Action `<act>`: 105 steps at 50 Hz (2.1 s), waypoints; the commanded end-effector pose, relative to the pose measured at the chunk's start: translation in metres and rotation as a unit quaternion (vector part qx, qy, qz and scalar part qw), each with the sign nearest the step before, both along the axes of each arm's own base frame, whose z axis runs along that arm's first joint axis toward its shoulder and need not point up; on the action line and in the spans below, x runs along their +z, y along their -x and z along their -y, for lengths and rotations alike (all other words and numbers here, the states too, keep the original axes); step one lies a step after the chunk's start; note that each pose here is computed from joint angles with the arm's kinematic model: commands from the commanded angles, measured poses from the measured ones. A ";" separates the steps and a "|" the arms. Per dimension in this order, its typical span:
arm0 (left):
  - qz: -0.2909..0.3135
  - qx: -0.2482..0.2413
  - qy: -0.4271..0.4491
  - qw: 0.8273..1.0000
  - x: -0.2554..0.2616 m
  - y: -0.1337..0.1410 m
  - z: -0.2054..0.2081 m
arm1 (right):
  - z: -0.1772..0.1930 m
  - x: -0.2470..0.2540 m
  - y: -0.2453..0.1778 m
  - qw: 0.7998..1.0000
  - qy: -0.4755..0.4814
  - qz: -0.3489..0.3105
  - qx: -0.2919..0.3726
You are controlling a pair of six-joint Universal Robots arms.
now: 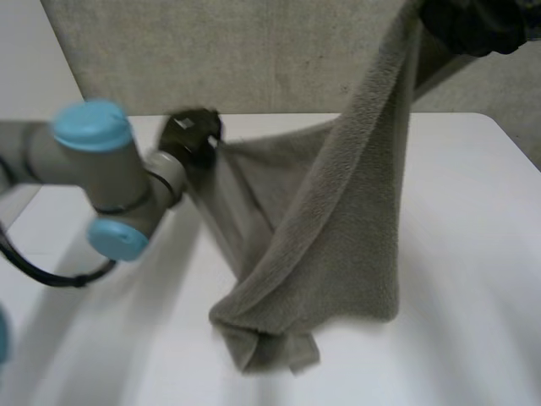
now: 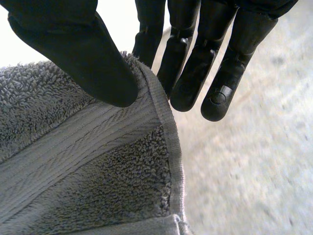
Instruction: Fold the laundry
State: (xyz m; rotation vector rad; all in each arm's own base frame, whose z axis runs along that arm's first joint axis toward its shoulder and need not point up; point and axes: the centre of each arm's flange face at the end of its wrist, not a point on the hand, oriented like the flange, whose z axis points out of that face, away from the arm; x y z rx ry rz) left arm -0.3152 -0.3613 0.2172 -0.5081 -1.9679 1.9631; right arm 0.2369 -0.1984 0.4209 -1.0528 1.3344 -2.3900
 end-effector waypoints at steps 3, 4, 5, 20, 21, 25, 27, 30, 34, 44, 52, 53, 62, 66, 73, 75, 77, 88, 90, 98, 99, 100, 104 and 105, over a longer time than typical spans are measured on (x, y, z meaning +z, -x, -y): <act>0.041 0.071 0.089 0.993 0.086 -0.054 -0.028 | 0.058 -0.032 0.025 0.994 -0.074 -0.012 -0.081; 0.058 0.073 0.093 0.991 0.091 -0.059 -0.039 | 0.066 -0.043 0.028 0.990 -0.103 -0.017 -0.095; 0.059 0.073 0.093 0.991 0.091 -0.059 -0.039 | 0.066 -0.043 0.028 0.990 -0.103 -0.017 -0.095; 0.303 -0.002 -0.099 0.948 0.000 -0.076 -0.116 | 0.071 -0.168 0.013 0.907 -0.344 -0.232 -0.068; 0.314 -0.006 -0.118 0.942 -0.013 -0.075 -0.113 | 0.071 -0.168 0.013 0.907 -0.344 -0.232 -0.068; 0.326 -0.008 -0.138 0.935 -0.031 -0.073 -0.105 | 0.059 -0.191 0.004 0.875 -0.361 -0.319 -0.040; 0.325 -0.004 -0.134 0.936 -0.036 -0.067 -0.087 | 0.062 -0.193 0.003 0.872 -0.353 -0.336 -0.045; 0.318 0.001 -0.119 0.941 -0.032 -0.062 -0.074 | 0.076 -0.191 0.000 0.876 -0.330 -0.344 -0.073; 0.280 0.025 -0.033 0.959 0.002 -0.045 -0.030 | 0.114 -0.162 -0.013 0.915 -0.226 -0.311 -0.126; 0.045 0.146 0.394 0.906 0.187 -0.018 0.035 | 0.180 0.004 -0.026 0.928 0.208 0.001 -0.310; 0.005 0.169 0.398 0.901 0.188 -0.032 0.016 | 0.163 -0.024 -0.031 0.943 0.190 -0.030 -0.271; 0.017 0.165 0.378 0.911 0.173 -0.033 0.014 | 0.161 -0.039 -0.032 0.948 0.169 -0.045 -0.265; 0.092 0.138 0.253 0.953 0.074 -0.039 0.000 | 0.146 -0.121 -0.030 0.965 0.071 -0.119 -0.223; 0.132 0.109 0.188 0.967 0.012 -0.043 -0.016 | 0.132 -0.165 -0.027 0.972 0.002 -0.140 -0.187; 0.195 0.060 0.096 0.974 -0.066 -0.051 -0.049 | 0.103 -0.249 -0.013 0.948 -0.161 -0.224 -0.161; 0.207 0.059 0.076 0.974 -0.072 -0.058 -0.056 | 0.093 -0.256 -0.011 0.940 -0.188 -0.240 -0.153; 0.218 0.057 0.060 0.972 -0.073 -0.064 -0.067 | 0.085 -0.259 -0.007 0.933 -0.212 -0.250 -0.149; 0.355 -0.010 -0.122 0.927 -0.041 -0.104 -0.168 | 0.030 -0.193 0.038 0.890 -0.291 -0.310 -0.166; 0.366 -0.025 -0.150 0.918 -0.031 -0.109 -0.185 | 0.017 -0.187 0.042 0.876 -0.306 -0.339 -0.154; 0.357 -0.030 -0.128 0.925 0.002 -0.112 -0.201 | 0.007 -0.167 0.051 0.873 -0.271 -0.387 -0.123; 0.352 -0.025 -0.108 0.930 0.003 -0.109 -0.195 | 0.007 -0.167 0.051 0.873 -0.271 -0.387 -0.123; 0.349 -0.022 -0.095 0.932 0.000 -0.106 -0.186 | 0.014 -0.173 0.050 0.875 -0.270 -0.381 -0.125; 0.352 -0.020 -0.094 0.931 -0.015 -0.098 -0.167 | 0.040 -0.209 0.046 0.867 -0.293 -0.384 -0.120; 0.353 -0.019 -0.097 0.930 -0.024 -0.094 -0.156 | 0.040 -0.209 0.046 0.867 -0.293 -0.384 -0.120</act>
